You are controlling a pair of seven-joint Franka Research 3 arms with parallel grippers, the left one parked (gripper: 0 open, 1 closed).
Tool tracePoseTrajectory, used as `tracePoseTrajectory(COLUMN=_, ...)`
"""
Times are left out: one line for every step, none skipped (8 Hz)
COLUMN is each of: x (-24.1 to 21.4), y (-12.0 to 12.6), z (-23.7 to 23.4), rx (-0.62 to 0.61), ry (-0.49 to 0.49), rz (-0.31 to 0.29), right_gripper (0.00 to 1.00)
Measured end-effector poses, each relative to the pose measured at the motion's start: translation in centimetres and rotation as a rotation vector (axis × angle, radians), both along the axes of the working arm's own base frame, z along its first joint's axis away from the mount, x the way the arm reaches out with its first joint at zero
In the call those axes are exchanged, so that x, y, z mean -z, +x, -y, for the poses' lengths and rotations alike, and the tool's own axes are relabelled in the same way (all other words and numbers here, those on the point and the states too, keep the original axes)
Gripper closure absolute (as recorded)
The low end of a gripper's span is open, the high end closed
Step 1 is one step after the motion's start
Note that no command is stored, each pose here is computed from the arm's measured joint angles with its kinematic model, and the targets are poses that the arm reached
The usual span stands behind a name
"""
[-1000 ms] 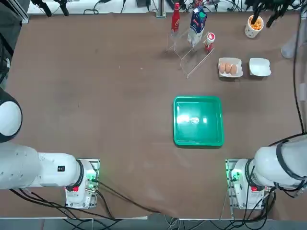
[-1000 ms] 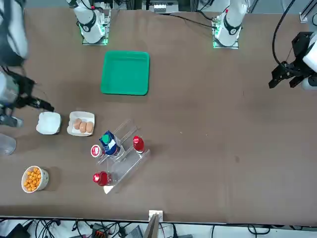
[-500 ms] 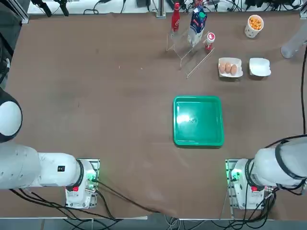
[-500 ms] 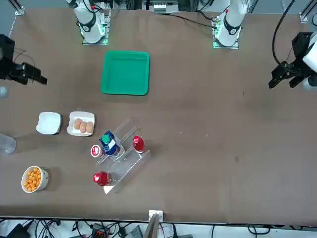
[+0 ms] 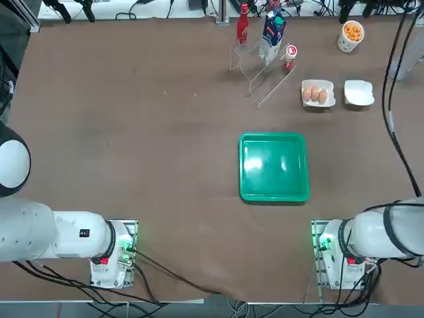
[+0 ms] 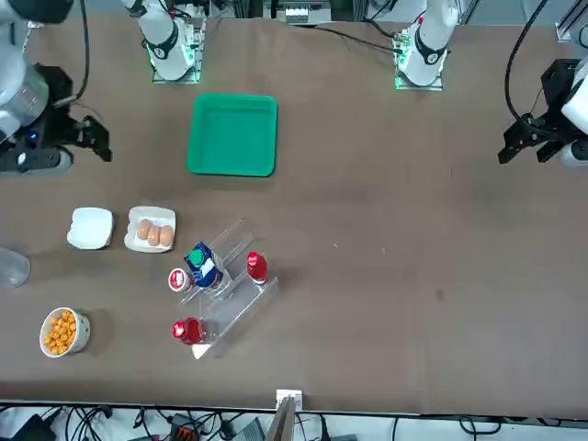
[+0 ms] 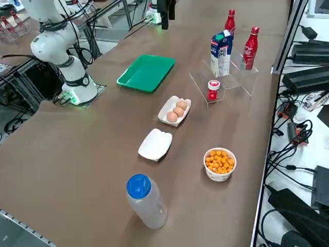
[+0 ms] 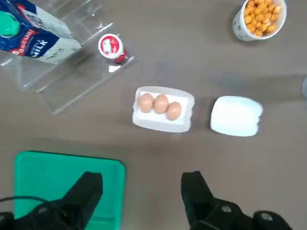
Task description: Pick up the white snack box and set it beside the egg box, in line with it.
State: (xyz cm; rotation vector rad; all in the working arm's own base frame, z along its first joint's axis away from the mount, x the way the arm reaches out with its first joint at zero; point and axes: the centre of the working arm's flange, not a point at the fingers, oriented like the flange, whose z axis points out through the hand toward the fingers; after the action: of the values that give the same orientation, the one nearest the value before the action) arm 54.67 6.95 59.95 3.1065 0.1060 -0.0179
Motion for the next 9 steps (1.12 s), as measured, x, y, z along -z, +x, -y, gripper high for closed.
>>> tracePoseTrajectory(x=-0.4, y=-1.3, z=1.0, rx=0.025, ry=0.028, rz=0.012, right_gripper=0.00)
tracePoseTrajectory(x=-0.8, y=-2.0, z=1.9, rx=0.043, ry=0.041, rz=0.021, right_gripper=0.00)
tracePoseTrajectory(x=-1.0, y=-2.1, z=2.7, rx=0.059, ry=0.051, rz=0.023, right_gripper=0.00)
tracePoseTrajectory(x=-0.9, y=-2.0, z=3.5, rx=0.073, ry=0.055, rz=0.021, right_gripper=0.00)
tracePoseTrajectory(x=-0.7, y=-1.9, z=3.9, rx=0.079, ry=0.056, rz=0.018, right_gripper=0.00)
tracePoseTrajectory(x=-0.7, y=-1.8, z=4.1, rx=0.074, ry=0.057, rz=0.021, right_gripper=0.00)
tracePoseTrajectory(x=-0.8, y=-1.7, z=4.3, rx=0.066, ry=0.058, rz=0.024, right_gripper=0.00)
tracePoseTrajectory(x=-0.8, y=-1.6, z=4.5, rx=0.062, ry=0.059, rz=0.025, right_gripper=0.00)
tracePoseTrajectory(x=-0.7, y=-1.4, z=4.6, rx=0.062, ry=0.059, rz=0.023, right_gripper=0.00)
